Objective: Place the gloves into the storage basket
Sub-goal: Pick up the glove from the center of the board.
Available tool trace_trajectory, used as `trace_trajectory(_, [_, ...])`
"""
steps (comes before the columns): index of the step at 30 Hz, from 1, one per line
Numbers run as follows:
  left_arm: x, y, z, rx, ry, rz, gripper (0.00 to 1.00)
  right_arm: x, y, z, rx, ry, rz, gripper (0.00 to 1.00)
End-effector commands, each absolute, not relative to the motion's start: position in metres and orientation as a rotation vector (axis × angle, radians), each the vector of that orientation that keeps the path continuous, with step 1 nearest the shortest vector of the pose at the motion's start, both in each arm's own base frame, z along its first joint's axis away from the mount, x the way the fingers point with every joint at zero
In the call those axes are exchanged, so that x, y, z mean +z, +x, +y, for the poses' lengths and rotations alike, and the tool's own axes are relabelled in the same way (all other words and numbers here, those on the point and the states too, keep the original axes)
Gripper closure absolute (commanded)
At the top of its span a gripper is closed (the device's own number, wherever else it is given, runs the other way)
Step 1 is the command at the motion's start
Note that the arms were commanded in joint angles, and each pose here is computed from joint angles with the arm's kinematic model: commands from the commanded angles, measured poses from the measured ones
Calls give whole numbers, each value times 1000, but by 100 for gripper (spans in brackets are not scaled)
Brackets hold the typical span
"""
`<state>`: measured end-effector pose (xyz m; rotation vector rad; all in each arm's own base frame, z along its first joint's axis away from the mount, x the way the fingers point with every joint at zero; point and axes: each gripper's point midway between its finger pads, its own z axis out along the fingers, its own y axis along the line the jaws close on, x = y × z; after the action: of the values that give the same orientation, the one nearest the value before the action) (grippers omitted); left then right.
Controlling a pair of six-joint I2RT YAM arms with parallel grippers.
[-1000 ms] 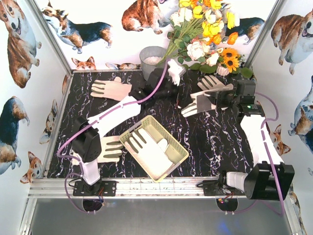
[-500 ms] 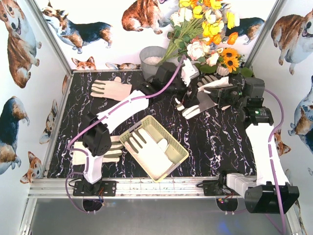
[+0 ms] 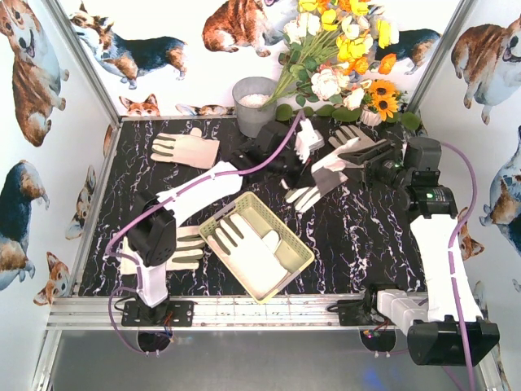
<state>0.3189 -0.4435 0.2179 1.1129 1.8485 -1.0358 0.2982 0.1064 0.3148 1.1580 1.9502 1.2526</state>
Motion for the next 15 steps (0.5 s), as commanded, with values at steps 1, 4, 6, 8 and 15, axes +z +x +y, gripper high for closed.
trace_trajectory(1, [220,308,-419,-1071,1092,1883,100,342,294,109,1145,663,1944,50])
trace_trajectory(4, [222,308,-407,-1068,1088,1904,100,337,287,104,956,329,1967,42])
trace_trajectory(6, [230,308,-402,-1081,1085,1905,100,333,282,98,833,150,1967,39])
trace_trajectory(8, [235,306,-398,-1097,1092,1901,100,333,280,94,747,8,1931,37])
trace_trajectory(15, [228,297,-385,-1056,1193,1943,100,335,277,104,578,-503,1802,30])
